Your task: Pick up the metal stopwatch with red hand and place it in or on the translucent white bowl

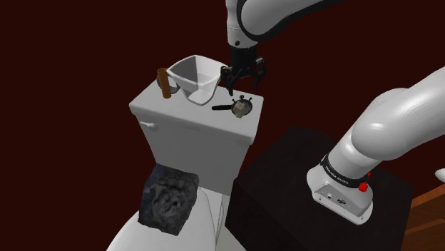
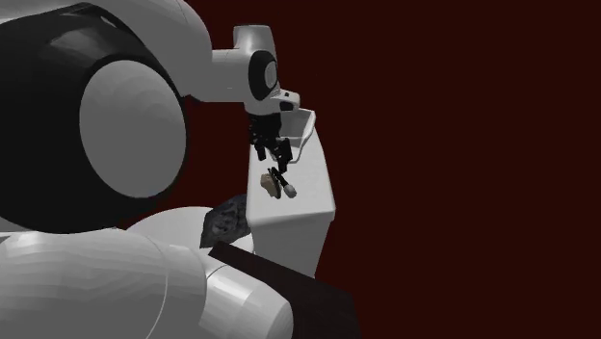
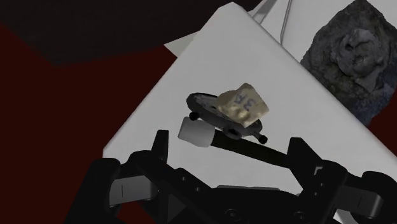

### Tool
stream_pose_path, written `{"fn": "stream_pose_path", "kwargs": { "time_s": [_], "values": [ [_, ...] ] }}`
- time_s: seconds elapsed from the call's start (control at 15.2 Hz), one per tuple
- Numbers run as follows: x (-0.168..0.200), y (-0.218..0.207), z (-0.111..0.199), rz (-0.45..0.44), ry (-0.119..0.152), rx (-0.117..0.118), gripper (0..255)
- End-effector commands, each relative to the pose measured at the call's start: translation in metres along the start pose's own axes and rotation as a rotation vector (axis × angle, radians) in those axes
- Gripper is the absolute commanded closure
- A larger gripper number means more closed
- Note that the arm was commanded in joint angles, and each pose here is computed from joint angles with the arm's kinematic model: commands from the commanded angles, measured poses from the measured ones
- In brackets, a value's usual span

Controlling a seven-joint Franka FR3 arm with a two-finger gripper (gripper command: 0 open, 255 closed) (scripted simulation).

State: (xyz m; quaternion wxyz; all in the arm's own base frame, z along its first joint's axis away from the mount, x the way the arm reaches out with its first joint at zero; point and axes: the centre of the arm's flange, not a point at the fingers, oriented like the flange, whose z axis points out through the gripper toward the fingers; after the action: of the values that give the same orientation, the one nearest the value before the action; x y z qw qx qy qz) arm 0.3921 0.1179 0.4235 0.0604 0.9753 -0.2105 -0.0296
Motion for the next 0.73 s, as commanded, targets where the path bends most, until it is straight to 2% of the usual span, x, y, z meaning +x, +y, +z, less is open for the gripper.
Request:
{"fn": "stream_pose_path", "kwargs": {
  "time_s": [0.0,0.4,0.66],
  "values": [
    [0.001,-0.007,0.011,0.016,-0.003,-0.007,0],
    [0.001,-0.007,0.046,0.016,-0.003,-0.007,0],
    [0.001,-0.007,0.046,0.016,-0.003,-0.007,0]
  ]
}}
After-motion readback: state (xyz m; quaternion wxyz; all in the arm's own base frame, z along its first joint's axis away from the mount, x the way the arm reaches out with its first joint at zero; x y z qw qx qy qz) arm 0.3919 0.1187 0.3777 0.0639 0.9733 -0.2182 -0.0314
